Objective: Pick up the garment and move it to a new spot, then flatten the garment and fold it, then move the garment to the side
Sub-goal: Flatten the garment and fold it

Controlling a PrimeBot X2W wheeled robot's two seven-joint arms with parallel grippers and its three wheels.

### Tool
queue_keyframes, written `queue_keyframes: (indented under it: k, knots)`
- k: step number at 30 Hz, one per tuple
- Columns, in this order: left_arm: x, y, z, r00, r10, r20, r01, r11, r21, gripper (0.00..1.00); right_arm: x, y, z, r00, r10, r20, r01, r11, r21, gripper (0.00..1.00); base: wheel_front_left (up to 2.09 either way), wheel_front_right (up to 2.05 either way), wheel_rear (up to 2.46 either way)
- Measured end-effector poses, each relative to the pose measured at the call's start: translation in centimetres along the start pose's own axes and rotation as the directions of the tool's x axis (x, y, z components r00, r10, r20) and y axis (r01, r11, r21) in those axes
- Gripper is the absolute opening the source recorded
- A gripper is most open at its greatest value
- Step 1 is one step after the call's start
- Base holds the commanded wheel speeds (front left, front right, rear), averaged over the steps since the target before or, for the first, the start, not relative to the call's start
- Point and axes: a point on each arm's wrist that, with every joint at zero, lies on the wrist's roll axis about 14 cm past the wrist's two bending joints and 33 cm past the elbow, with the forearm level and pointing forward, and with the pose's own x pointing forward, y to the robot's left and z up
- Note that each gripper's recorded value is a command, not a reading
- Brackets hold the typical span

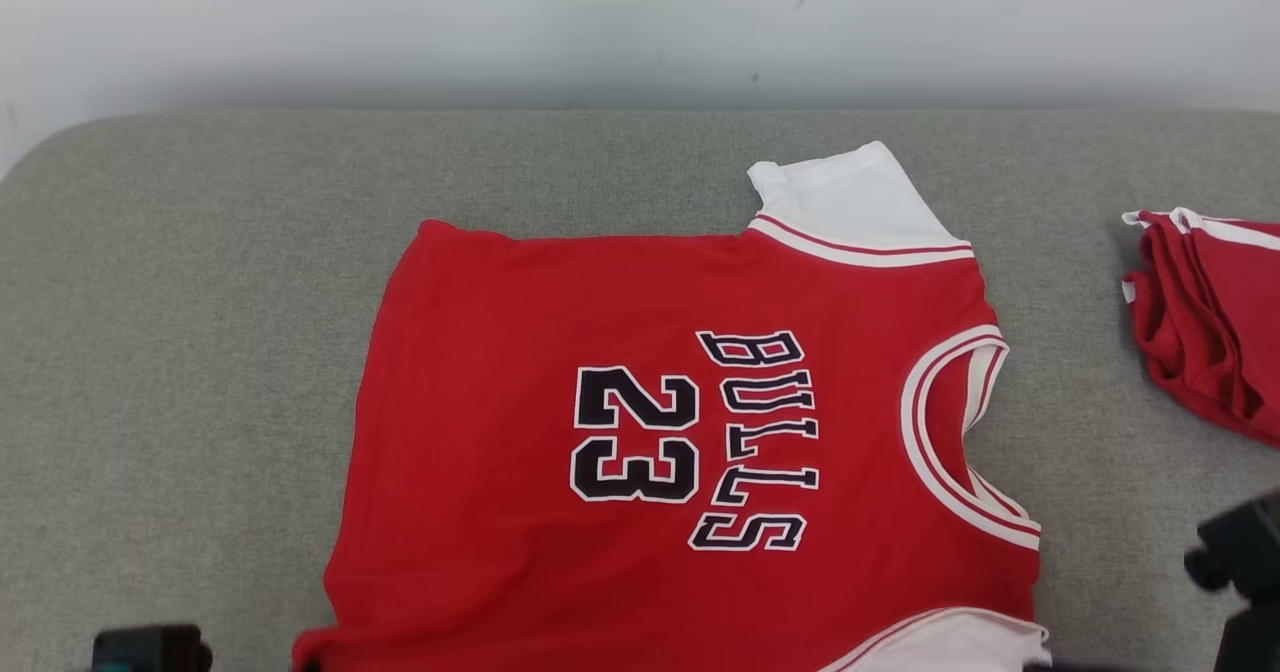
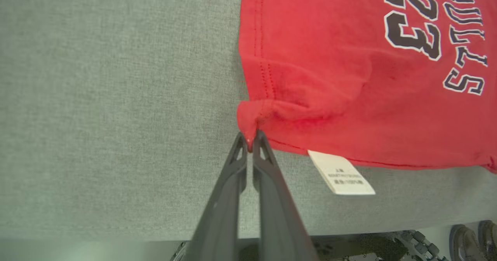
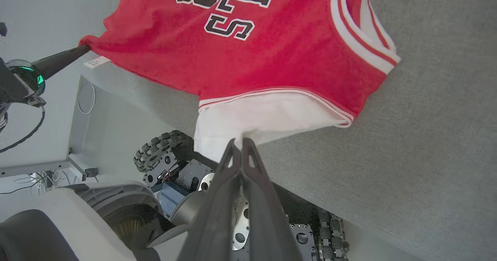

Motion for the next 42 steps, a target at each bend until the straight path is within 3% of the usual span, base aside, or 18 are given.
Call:
queue_keyframes:
  k: [14,20,27,42]
  knots:
    - [1.9,-0.2,5.5,1.0,0.003,0.024,-0.007,0.985,0.172,0.0,1.3,-0.1,7.9,0.983,0.08,0.165,-0.062,0.991,-0.116,0.0,0.0,0.0,0.0]
    - [2.5,0.8,5.7,0.995,0.068,-0.072,-0.046,0.963,0.265,0.0,1.9,-0.2,10.6,0.971,0.098,0.217,-0.063,0.985,-0.161,0.0,0.0,0.0,0.0]
    - [2.2,1.1,5.5,0.966,0.125,-0.227,-0.039,0.937,0.346,0.0,3.2,-0.9,12.1,0.968,0.092,0.235,-0.048,0.981,-0.189,0.0,0.0,0.0,0.0]
    - [4.4,-1.7,8.1,0.938,0.135,-0.319,0.016,0.904,0.428,0.0,5.3,-1.5,13.8,0.959,0.096,0.266,-0.037,0.975,-0.218,0.0,0.0,0.0,0.0]
